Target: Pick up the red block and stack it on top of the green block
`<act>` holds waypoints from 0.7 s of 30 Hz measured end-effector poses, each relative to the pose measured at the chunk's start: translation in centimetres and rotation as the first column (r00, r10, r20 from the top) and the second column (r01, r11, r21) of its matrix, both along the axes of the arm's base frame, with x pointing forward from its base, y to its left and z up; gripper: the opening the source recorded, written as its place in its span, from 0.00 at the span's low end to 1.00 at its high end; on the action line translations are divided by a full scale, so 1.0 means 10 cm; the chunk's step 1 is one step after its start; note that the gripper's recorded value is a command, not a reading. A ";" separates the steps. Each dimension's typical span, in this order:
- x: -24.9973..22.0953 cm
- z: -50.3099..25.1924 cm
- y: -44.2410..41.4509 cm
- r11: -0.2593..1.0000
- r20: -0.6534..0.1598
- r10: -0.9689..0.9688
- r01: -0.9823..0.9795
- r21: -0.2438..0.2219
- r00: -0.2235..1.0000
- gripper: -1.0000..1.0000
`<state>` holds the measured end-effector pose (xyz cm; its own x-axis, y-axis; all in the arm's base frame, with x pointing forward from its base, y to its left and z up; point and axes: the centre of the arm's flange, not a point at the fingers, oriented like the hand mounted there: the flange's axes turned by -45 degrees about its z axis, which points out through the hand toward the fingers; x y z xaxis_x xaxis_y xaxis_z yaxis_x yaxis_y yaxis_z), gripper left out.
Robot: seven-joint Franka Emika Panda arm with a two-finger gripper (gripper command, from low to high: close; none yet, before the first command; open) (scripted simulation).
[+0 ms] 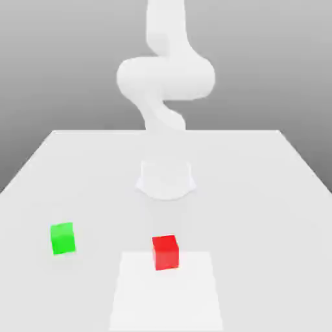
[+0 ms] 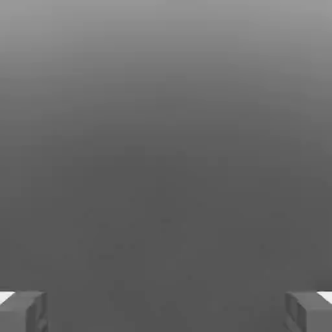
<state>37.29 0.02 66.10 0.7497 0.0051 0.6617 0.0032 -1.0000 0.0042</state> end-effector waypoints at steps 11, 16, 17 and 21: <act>0.34 -2.75 -0.01 0.995 -0.402 0.075 -0.096 -0.032 0.913 0.50; -0.13 -4.02 -0.02 0.988 -0.588 0.115 -0.152 -0.014 0.801 0.50; -0.23 -4.28 -0.02 0.987 -0.618 0.122 -0.162 -0.008 0.777 0.50; -0.39 -4.88 -0.01 0.985 -0.659 0.132 -0.175 0.000 0.740 0.50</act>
